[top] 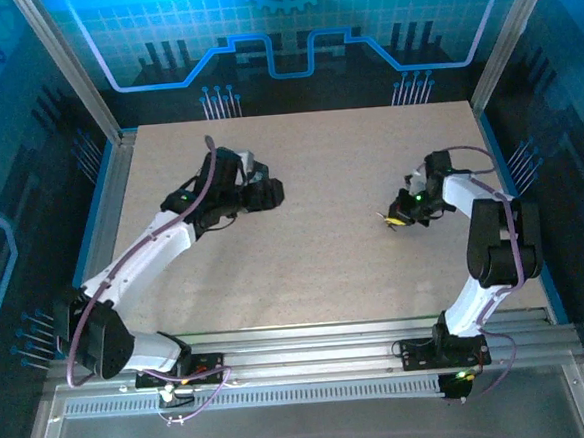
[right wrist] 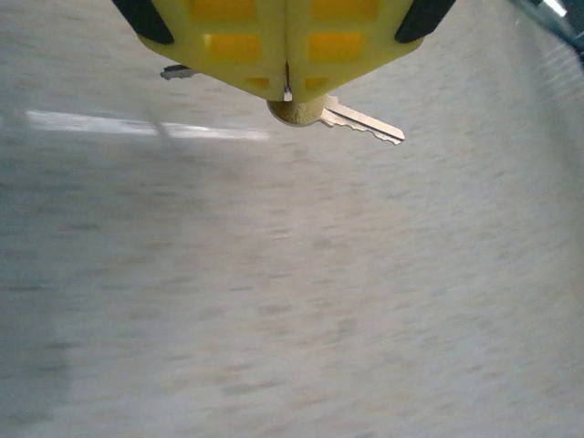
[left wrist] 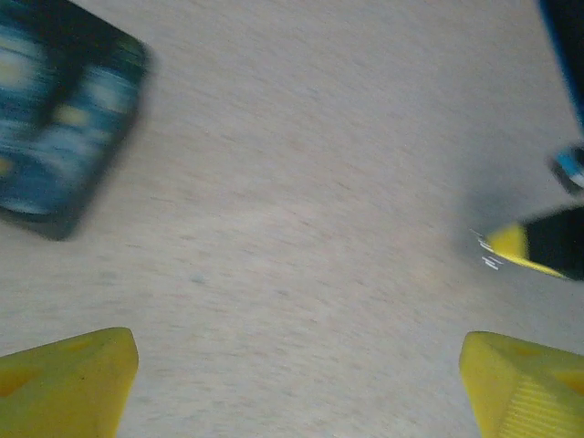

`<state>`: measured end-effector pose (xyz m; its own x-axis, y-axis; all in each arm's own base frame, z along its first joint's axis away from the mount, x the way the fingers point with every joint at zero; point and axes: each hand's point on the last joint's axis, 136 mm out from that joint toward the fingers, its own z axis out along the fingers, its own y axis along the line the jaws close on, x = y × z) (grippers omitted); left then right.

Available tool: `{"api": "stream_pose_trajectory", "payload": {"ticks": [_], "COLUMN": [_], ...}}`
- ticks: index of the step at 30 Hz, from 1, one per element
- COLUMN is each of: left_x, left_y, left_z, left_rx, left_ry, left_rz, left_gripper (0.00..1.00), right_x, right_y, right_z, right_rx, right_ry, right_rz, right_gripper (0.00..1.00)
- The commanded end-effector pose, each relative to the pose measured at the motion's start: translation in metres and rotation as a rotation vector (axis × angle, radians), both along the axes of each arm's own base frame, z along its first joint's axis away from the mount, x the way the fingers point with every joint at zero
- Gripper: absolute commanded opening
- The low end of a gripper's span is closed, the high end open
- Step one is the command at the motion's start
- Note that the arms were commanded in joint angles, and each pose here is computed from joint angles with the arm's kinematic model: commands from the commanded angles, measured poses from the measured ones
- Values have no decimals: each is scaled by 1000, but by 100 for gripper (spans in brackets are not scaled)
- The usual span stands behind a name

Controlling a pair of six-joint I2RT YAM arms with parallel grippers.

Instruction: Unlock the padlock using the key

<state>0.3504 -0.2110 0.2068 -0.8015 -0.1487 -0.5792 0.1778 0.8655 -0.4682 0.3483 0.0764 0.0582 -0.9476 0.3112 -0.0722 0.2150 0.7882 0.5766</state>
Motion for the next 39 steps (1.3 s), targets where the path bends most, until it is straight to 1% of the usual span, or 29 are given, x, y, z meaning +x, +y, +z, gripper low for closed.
{"api": "stream_pose_trajectory", "payload": {"ticks": [1, 3, 6, 10, 12, 14, 16, 18, 20, 22, 25, 28, 35, 37, 39], "left_x": [-20, -23, -21, -17, -14, -12, -9, -6, -4, -3, 0, 1, -1, 0, 0], "left_y": [-60, -75, -87, -101, -105, -109, -112, -112, -113, -113, -112, -113, -113, -110, -108], "left_z": [-8, -18, -35, -37, -39, -45, -50, -57, -62, -68, -73, -75, -76, -76, -77], "left_rx": [-230, -255, -283, -373, -399, -411, -412, -405, -394, -383, -372, -373, -377, -369, -366], "left_ry": [77, 105, 150, 163, 171, 192, 203, 213, 218, 228, 230, 234, 235, 231, 230], "left_rz": [-209, -256, -270, -287, -287, -287, -288, -278, -280, -274, -265, -262, -266, -255, -250], "left_gripper": [89, 87, 82, 79, 77, 71, 64, 61, 54, 51, 48, 38, 34, 23, 19], "right_x": [3, 2, 0, -3, -5, -8, -11, -15, -18, -20, -24, -26, -29, -30, -30], "right_y": [40, 56, 79, 101, 110, 121, 130, 139, 146, 151, 158, 162, 166, 166, 166], "right_z": [28, 34, 44, 54, 58, 63, 66, 70, 74, 77, 79, 79, 74, 72, 71], "right_rx": [117, 122, 130, 123, 124, 130, 129, 132, 131, 128, 122, 118, 100, 96, 91], "right_ry": [-56, -68, -90, -108, -116, -124, -130, -137, -142, -145, -149, -149, -135, -131, -129], "right_rz": [52, 87, 138, 187, 209, 233, 253, 274, 290, 304, 325, 339, 355, 359, 363], "right_gripper": [0, 0, 0, 0, 0, 0, 0, 0, 0, 0, 0, 0, 0, 0, 0]}}
